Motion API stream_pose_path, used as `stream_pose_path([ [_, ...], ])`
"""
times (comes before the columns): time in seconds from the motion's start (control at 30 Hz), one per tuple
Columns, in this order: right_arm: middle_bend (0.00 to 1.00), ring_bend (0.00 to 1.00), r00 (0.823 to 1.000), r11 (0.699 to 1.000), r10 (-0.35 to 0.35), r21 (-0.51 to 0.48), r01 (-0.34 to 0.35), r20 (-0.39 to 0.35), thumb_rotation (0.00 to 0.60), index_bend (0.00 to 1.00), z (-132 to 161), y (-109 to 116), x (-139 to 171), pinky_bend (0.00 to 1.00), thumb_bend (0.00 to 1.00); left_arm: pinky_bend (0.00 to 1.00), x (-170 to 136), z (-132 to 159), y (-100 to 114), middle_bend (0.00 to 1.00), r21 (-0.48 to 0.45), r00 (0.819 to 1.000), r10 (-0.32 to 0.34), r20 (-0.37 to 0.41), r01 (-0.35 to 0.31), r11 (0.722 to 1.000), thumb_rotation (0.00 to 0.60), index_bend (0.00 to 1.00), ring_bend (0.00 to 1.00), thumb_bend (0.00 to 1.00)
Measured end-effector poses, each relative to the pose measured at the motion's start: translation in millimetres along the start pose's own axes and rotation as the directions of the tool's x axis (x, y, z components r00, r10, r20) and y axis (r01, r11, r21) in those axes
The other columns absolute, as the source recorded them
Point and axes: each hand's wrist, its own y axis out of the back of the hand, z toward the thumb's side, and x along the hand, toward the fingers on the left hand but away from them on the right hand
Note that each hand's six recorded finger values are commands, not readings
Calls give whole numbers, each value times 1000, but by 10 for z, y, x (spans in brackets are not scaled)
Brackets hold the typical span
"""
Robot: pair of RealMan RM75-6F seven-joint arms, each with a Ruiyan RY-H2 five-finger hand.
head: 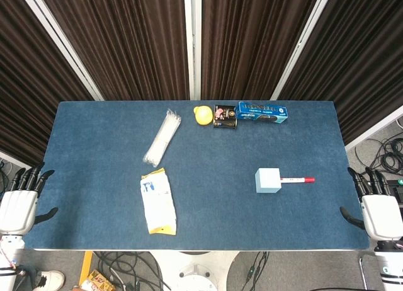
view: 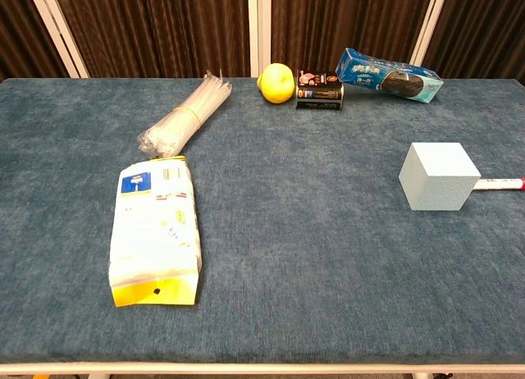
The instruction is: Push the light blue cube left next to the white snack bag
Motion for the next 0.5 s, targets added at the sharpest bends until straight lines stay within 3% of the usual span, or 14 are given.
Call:
stream_pose_path([
  [0.23,305,0,998,997,59,52,-58,-24,600,218,70,-129,-254,45,172,97,2,-21,-23,155,-5,1000,-3,-8,3,1000,600,219,123,49],
  [0.5,307,0,982,977,188,110,-185,-11,600,245,49,-572,-740,45,175,97,-12,-72,-46,155,-7,1000,-10,-23,10,1000,600,219,123,49],
])
